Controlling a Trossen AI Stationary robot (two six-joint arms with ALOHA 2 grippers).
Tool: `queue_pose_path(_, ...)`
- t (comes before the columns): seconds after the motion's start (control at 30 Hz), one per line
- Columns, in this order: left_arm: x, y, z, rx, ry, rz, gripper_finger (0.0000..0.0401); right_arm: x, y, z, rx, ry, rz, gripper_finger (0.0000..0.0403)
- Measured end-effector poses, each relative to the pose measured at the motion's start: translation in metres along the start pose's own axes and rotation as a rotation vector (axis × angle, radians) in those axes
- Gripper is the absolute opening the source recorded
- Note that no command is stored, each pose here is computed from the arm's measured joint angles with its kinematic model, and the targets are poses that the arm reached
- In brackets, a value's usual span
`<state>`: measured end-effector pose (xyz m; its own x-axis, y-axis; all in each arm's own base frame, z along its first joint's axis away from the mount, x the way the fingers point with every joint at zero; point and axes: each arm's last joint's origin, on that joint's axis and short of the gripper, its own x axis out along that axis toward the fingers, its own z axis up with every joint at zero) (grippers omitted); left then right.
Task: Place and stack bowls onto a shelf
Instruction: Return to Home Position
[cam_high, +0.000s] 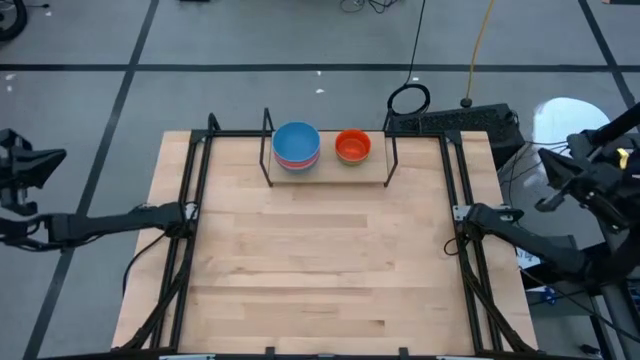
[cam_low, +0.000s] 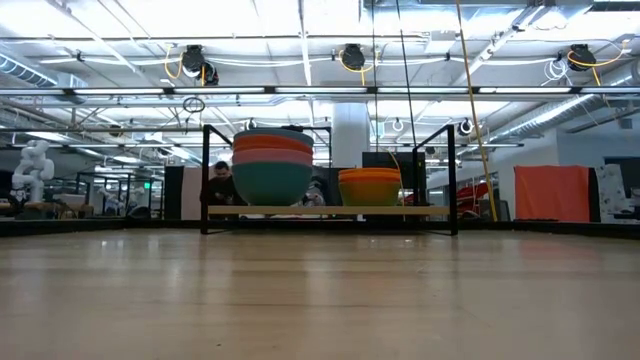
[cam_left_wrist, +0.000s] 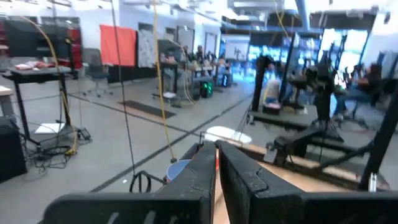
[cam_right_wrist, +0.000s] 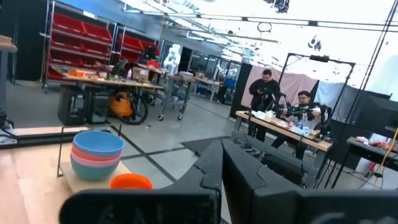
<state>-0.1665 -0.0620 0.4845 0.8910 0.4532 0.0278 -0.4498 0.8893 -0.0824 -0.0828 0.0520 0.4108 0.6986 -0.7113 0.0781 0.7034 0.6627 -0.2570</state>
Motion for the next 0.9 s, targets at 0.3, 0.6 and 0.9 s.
queue_pose_path(0.3,-0.053,-0.01,-0.041,-0.044,-0.132,0.068,0.0024,-0.03,-0.001,-0.016,0.044,-0.053,-0.015,0.0)
queue_pose_path(0.6,-0.094,-0.033,-0.085,-0.046,-0.25,0.079,0.0024,-0.059,-0.002,-0.032,0.136,-0.116,-0.029,0.0)
queue_pose_path(0.9,-0.118,-0.061,-0.116,0.015,-0.348,0.123,0.0024,-0.05,0.0,-0.034,0.114,-0.082,-0.021,0.0)
